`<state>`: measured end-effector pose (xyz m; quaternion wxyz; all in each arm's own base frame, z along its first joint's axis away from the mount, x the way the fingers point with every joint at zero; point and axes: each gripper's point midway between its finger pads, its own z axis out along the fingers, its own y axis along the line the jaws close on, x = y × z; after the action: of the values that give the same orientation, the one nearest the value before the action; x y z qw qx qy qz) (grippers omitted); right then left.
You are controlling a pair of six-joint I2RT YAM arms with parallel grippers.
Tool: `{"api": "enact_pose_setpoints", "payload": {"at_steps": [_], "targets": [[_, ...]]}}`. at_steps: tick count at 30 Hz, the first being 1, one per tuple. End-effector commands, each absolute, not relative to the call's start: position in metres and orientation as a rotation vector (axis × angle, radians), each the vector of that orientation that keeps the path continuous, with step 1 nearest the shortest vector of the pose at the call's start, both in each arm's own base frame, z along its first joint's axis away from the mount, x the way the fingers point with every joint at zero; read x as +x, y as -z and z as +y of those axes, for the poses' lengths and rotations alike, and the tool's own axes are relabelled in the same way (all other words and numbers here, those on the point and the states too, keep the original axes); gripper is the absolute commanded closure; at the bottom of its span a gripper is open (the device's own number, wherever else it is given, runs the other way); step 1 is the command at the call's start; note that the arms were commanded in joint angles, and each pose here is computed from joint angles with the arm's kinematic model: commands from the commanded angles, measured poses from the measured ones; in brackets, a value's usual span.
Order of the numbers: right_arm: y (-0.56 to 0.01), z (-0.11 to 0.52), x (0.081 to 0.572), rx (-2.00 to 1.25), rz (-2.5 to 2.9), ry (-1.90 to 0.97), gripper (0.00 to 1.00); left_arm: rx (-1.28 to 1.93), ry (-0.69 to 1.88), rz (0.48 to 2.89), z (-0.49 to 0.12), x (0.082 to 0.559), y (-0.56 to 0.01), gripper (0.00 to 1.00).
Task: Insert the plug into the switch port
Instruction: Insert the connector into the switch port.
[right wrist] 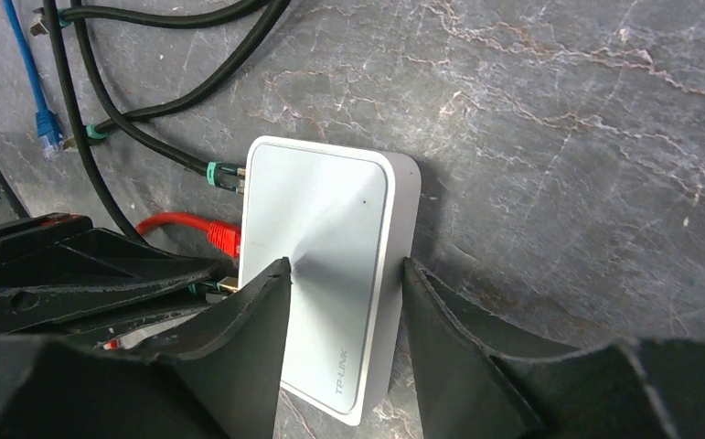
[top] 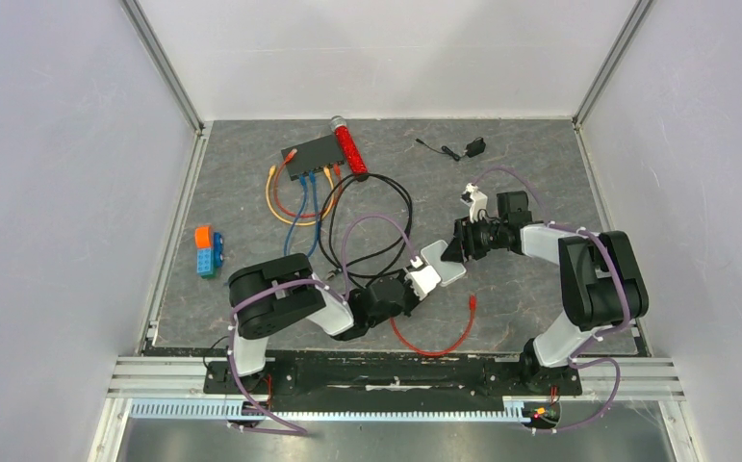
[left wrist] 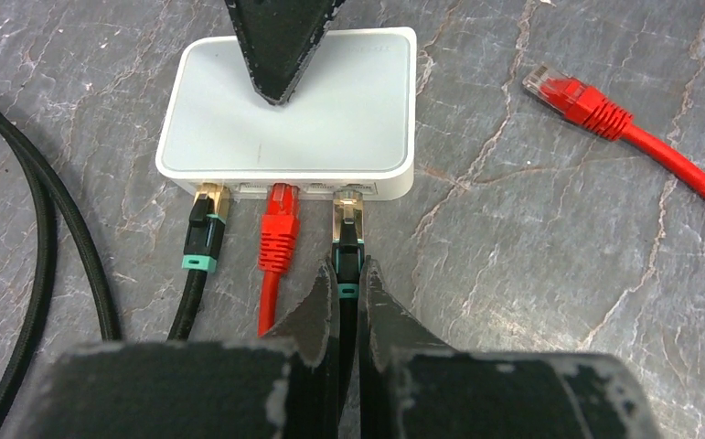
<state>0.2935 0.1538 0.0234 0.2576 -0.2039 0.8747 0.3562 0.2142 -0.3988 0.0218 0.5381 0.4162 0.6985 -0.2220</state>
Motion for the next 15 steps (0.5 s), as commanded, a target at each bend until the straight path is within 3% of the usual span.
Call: {"api": "enact_pose_setpoints", "payload": {"at_steps": [1, 15], "targets": [[-0.003, 0.156, 0.265, -0.529, 2.477, -1.043, 0.5, 0.95, 0.584, 1.553, -0.412, 0.212, -0.053, 0.98], [0.007, 0.153, 0.258, -0.362, 2.541, -1.024, 0.51, 0.877, 0.529, 1.583, -0.413, 0.216, -0.049, 0.98]]}}
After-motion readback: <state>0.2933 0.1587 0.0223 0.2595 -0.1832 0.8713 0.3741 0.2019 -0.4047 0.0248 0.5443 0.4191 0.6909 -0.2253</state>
